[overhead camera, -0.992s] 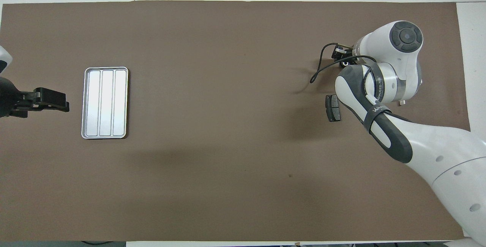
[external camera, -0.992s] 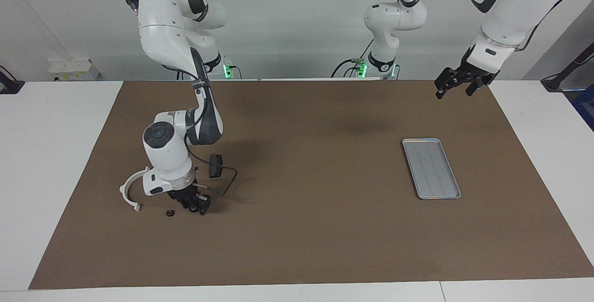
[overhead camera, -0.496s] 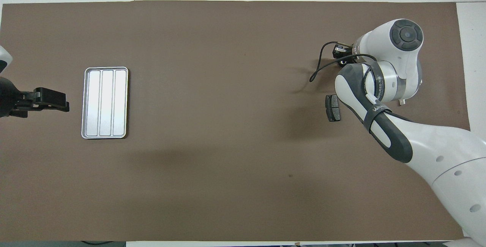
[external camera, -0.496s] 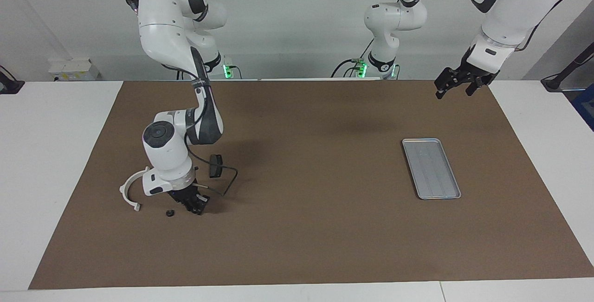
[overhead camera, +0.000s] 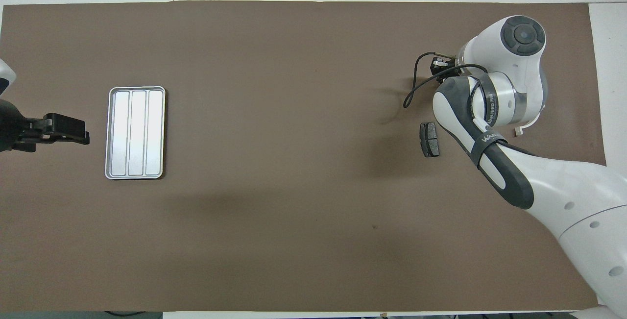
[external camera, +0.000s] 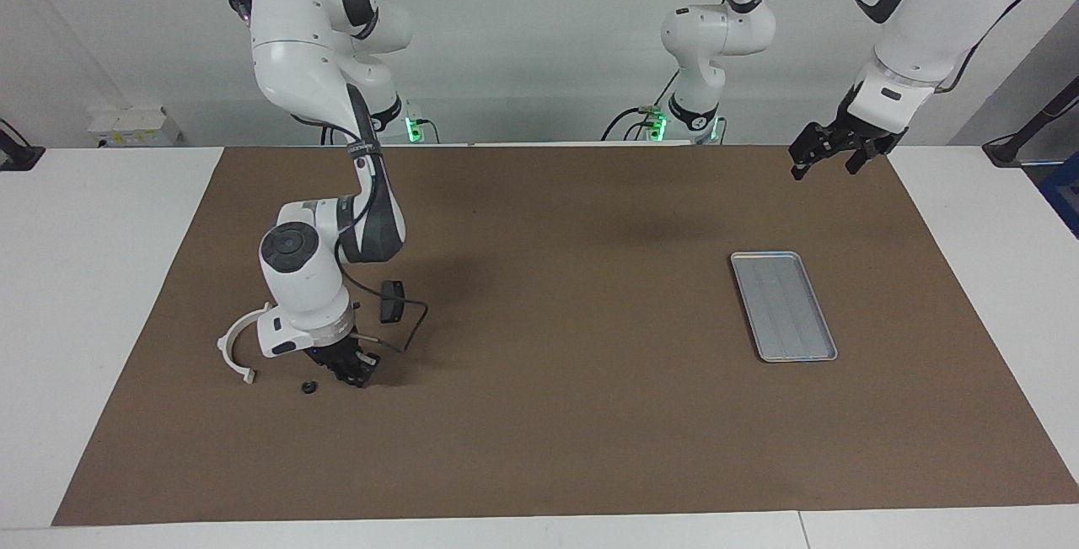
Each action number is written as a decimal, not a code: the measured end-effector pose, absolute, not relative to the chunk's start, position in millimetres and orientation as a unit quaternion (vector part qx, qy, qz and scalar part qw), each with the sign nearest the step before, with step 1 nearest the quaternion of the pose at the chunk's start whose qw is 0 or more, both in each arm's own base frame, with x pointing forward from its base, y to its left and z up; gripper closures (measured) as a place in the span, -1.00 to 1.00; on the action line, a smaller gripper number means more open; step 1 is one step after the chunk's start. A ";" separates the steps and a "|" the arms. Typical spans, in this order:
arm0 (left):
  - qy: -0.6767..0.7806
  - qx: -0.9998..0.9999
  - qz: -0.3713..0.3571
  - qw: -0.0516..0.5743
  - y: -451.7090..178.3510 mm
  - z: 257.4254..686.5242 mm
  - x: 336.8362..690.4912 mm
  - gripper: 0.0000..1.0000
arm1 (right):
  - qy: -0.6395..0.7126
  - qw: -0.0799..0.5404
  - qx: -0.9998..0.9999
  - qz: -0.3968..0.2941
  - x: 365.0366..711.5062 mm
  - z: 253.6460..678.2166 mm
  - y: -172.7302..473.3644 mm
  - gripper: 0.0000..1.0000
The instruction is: Pick bearing gear from pile to tray
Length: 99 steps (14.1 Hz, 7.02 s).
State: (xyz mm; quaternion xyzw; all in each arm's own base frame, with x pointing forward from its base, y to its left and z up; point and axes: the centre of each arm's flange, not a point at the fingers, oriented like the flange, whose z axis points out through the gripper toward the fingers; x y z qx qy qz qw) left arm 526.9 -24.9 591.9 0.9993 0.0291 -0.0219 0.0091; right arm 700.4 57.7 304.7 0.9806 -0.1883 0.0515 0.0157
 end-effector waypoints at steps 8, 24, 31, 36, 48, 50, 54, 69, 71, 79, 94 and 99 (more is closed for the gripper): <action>0.037 0.999 -0.005 0.011 -16.6 594.8 531.0 -1.00 | -0.166 0.034 0.985 -0.014 691.9 410.7 123.8 0.28; 0.060 0.998 0.035 0.013 8.4 594.5 540.2 -1.00 | -0.337 -0.043 0.940 -0.004 590.9 434.4 415.9 0.28; 0.057 0.998 0.036 0.013 5.4 593.9 540.6 -1.00 | -0.334 -0.059 0.941 0.014 589.3 346.4 461.8 0.28; 0.057 0.998 0.035 0.012 5.2 592.5 540.4 -1.00 | -0.325 -0.058 0.943 0.035 589.1 321.6 462.8 0.28; 0.040 0.999 0.013 0.011 -13.8 579.2 535.2 -1.00 | -0.319 -0.059 0.945 0.046 582.0 289.6 455.1 0.28; 0.034 0.999 0.012 0.011 -23.3 578.4 533.7 -1.00 | -0.319 -0.060 0.945 0.046 581.8 289.7 454.9 0.29; 0.053 0.998 0.010 0.011 -27.1 575.8 532.7 -1.00 | -0.321 -0.050 0.945 0.041 581.5 287.9 451.5 -0.22; 0.150 0.989 0.001 0.014 -287.2 403.0 519.1 -1.00 | -0.159 0.012 0.987 0.017 706.6 436.7 123.8 -1.00; 0.153 0.988 -0.005 0.009 -304.0 373.5 517.3 -1.00 | -0.146 0.017 0.989 0.005 710.6 423.0 76.8 -1.00; 0.160 0.987 0.007 0.021 -366.7 316.1 515.2 -1.00 | -0.148 0.039 0.987 0.044 721.0 327.7 -7.2 -1.00; 0.163 0.986 0.016 0.020 -374.7 286.4 540.7 -0.99 | -0.190 0.019 0.981 0.030 717.6 286.2 -6.5 -0.09; 0.156 0.987 0.021 0.013 -375.6 289.8 544.7 -0.68 | -0.189 0.017 0.981 0.031 717.8 287.9 -4.6 0.40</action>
